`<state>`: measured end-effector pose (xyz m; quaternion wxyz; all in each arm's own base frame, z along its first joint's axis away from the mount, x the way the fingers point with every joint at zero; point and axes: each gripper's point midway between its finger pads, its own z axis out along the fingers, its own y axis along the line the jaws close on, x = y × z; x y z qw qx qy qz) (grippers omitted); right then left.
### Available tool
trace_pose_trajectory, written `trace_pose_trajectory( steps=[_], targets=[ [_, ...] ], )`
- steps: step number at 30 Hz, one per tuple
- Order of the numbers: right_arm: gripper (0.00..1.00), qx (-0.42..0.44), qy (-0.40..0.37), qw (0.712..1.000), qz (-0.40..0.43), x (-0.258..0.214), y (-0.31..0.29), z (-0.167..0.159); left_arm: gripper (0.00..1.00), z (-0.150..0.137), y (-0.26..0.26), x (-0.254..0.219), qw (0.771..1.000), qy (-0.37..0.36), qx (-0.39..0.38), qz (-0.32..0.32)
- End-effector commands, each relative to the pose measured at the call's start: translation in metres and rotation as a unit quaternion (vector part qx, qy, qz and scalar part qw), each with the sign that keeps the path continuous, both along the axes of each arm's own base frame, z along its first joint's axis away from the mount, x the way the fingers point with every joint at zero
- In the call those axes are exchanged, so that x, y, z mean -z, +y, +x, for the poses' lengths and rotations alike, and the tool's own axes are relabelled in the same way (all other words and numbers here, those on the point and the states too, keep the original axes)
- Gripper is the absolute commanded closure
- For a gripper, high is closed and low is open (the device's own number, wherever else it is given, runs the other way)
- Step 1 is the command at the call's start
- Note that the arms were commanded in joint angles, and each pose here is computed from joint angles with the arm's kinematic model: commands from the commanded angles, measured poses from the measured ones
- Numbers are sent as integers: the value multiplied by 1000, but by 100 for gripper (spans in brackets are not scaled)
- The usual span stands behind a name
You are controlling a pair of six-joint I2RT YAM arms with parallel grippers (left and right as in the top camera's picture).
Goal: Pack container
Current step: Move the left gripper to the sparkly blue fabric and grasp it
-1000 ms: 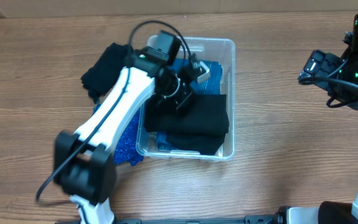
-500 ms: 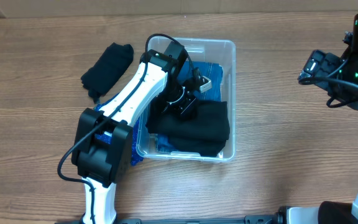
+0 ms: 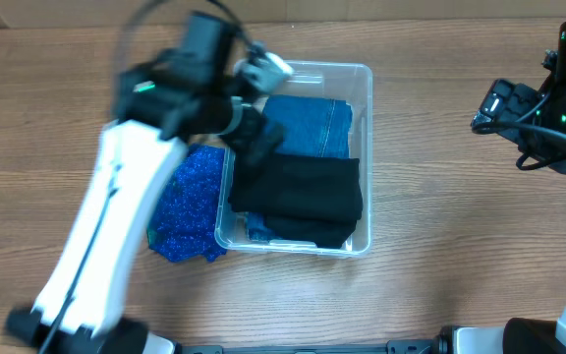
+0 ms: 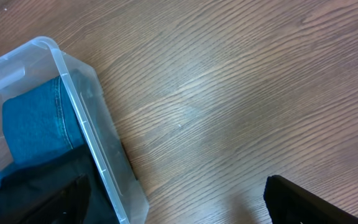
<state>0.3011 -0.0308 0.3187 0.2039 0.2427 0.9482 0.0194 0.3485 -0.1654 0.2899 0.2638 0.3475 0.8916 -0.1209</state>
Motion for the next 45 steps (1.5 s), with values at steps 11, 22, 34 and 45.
trace_pose_trajectory(
  steps=[11,22,34,45],
  targets=[
    [6,-5,-12,1000,-2,-6,0,-4,0,-30,165,-22,968,-1,-157,-196],
    [6,-5,-12,1000,-2,-6,0,-3,0,-38,203,136,926,126,-244,-260],
    [6,-5,-12,1000,-2,-6,0,-4,0,-45,249,218,874,242,-384,-177],
    [6,-5,-12,1000,-2,-6,0,-4,0,-50,226,255,861,300,-351,-213]
  ],
)
